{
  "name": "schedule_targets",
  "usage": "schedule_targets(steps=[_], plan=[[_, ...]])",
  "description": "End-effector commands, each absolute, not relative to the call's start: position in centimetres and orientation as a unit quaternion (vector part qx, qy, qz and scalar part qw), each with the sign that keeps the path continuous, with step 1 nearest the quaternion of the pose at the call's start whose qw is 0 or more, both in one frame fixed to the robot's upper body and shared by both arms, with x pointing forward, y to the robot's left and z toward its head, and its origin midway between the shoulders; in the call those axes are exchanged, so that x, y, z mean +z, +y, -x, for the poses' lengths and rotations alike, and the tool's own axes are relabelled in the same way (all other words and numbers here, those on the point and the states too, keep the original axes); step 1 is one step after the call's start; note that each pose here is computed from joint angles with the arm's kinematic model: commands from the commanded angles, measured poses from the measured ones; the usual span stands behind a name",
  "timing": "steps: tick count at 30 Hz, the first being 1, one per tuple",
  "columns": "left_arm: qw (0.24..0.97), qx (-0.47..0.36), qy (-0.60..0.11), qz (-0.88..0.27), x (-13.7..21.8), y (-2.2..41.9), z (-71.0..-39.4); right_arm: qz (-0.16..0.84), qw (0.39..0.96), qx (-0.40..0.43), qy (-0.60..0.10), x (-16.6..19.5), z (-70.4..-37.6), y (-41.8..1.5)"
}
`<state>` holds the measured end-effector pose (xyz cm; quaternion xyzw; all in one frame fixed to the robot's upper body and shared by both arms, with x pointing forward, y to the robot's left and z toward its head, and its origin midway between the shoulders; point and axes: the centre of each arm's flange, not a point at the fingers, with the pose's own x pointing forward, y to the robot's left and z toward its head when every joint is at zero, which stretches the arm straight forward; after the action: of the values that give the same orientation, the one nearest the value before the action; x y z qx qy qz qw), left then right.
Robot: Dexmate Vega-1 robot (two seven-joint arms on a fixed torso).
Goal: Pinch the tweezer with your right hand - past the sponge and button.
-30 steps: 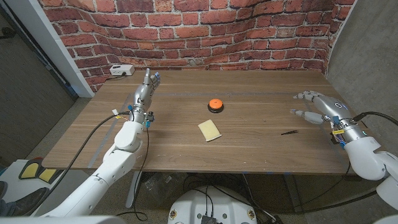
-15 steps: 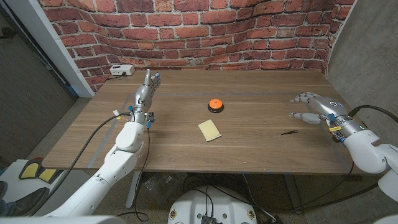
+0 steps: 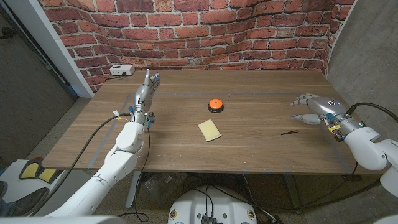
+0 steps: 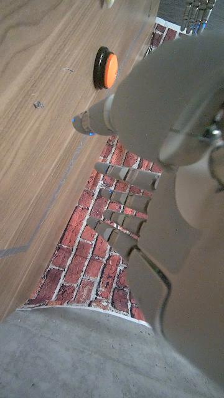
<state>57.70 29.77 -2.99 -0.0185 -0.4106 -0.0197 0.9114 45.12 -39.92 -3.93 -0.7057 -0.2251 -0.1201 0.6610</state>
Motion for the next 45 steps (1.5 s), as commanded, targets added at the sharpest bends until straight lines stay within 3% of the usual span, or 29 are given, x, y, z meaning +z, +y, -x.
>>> schedule_targets(steps=[1, 45], plan=[[0.914, -0.020, -0.404, 0.020, -3.1, 29.7, -58.0, 0.736, 0.636, -0.107, -0.205, -4.6, -45.6, -39.5], [0.914, -0.017, -0.405, 0.021, -2.7, 29.6, -58.1, 0.759, 0.617, -0.097, -0.184, -9.5, -48.7, -40.8]])
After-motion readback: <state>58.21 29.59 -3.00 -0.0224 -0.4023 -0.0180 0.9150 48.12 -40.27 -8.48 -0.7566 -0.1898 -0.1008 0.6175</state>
